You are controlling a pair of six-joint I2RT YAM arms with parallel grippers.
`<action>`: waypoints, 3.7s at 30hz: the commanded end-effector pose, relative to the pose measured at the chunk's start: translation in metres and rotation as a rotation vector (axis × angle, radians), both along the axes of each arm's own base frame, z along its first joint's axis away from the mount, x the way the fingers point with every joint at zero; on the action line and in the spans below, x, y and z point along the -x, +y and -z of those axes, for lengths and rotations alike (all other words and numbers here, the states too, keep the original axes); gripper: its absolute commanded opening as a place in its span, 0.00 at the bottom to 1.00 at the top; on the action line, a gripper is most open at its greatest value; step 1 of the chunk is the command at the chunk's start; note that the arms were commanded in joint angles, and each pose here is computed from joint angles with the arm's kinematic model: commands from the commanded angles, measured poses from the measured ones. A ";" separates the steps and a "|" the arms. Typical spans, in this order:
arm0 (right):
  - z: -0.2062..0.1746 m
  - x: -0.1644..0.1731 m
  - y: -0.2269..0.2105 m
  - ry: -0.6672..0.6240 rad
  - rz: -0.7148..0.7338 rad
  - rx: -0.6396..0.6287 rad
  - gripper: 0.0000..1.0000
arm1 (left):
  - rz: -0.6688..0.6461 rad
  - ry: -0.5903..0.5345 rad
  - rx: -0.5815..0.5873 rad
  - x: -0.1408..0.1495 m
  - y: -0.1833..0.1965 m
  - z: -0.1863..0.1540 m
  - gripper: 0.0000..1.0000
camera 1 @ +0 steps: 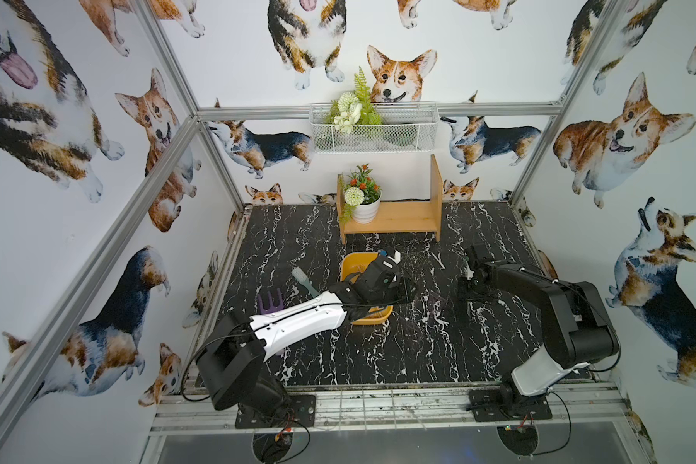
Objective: Put the scattered rulers into the storage box
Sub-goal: Pick up the ruler from the center of the board.
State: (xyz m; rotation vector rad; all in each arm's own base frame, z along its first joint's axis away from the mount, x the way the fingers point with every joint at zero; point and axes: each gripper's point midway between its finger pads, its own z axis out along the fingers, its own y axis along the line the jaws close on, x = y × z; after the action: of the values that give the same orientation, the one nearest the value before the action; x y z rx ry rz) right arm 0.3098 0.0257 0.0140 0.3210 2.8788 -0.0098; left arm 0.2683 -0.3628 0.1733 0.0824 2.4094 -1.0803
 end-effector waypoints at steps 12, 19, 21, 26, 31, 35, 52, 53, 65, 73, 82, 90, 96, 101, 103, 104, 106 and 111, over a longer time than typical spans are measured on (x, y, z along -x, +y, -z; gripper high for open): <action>-0.025 0.010 0.023 0.007 -0.002 -0.142 0.07 | -0.005 -0.028 0.023 -0.004 -0.002 -0.012 0.39; -0.045 0.010 0.037 -0.041 -0.008 -0.230 0.00 | -0.009 -0.034 0.023 -0.005 -0.001 -0.016 0.39; -0.052 0.010 0.042 -0.054 -0.017 -0.257 0.00 | -0.009 -0.036 0.022 -0.005 -0.001 -0.018 0.40; -0.065 0.010 0.052 -0.081 -0.032 -0.319 0.00 | -0.013 -0.038 0.024 -0.006 0.000 -0.020 0.40; -0.077 0.011 0.070 -0.105 -0.058 -0.415 0.00 | -0.023 -0.038 0.028 -0.009 0.004 -0.022 0.41; -0.088 0.011 0.087 -0.126 -0.090 -0.479 0.00 | -0.038 -0.038 0.034 -0.013 0.011 -0.024 0.42; -0.136 0.015 0.163 -0.167 -0.229 -0.762 0.00 | -0.092 -0.024 0.083 -0.025 0.036 -0.028 0.48; -0.138 0.016 0.166 -0.168 -0.233 -0.786 0.00 | -0.095 -0.022 0.090 -0.027 0.038 -0.028 0.48; -0.153 0.025 0.214 -0.138 -0.311 -0.970 0.00 | -0.134 0.009 0.248 -0.037 0.069 -0.034 0.51; -0.165 0.030 0.244 -0.124 -0.353 -1.069 0.00 | -0.130 0.022 0.323 -0.036 0.077 -0.034 0.53; -0.182 0.036 0.271 -0.110 -0.394 -1.177 0.00 | -0.142 0.051 0.391 -0.032 0.087 -0.026 0.54; -0.191 0.042 0.284 -0.097 -0.418 -1.228 0.00 | -0.152 0.049 0.443 -0.033 0.094 -0.031 0.54; -0.195 0.050 0.295 -0.074 -0.444 -1.278 0.00 | -0.135 0.051 0.537 -0.032 0.094 -0.042 0.53; -0.203 0.055 0.302 -0.060 -0.467 -1.333 0.00 | -0.140 0.052 0.585 -0.033 0.098 -0.048 0.49; -0.206 0.057 0.303 -0.058 -0.469 -1.361 0.00 | -0.139 0.054 0.595 -0.033 0.098 -0.049 0.46; -0.207 0.057 0.303 -0.059 -0.470 -1.371 0.00 | -0.139 0.054 0.602 -0.033 0.099 -0.050 0.45; -0.208 0.057 0.303 -0.063 -0.471 -1.376 0.00 | -0.143 0.059 0.612 -0.033 0.100 -0.049 0.41; -0.207 0.059 0.302 -0.062 -0.475 -1.377 0.00 | -0.144 0.063 0.619 -0.033 0.100 -0.049 0.28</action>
State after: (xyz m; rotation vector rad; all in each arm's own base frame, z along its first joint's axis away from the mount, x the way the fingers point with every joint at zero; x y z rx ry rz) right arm 0.2531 0.3262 0.2115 -0.1159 2.3579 1.9396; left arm 0.3020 -0.2610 0.2117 -0.3665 2.0333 -1.6803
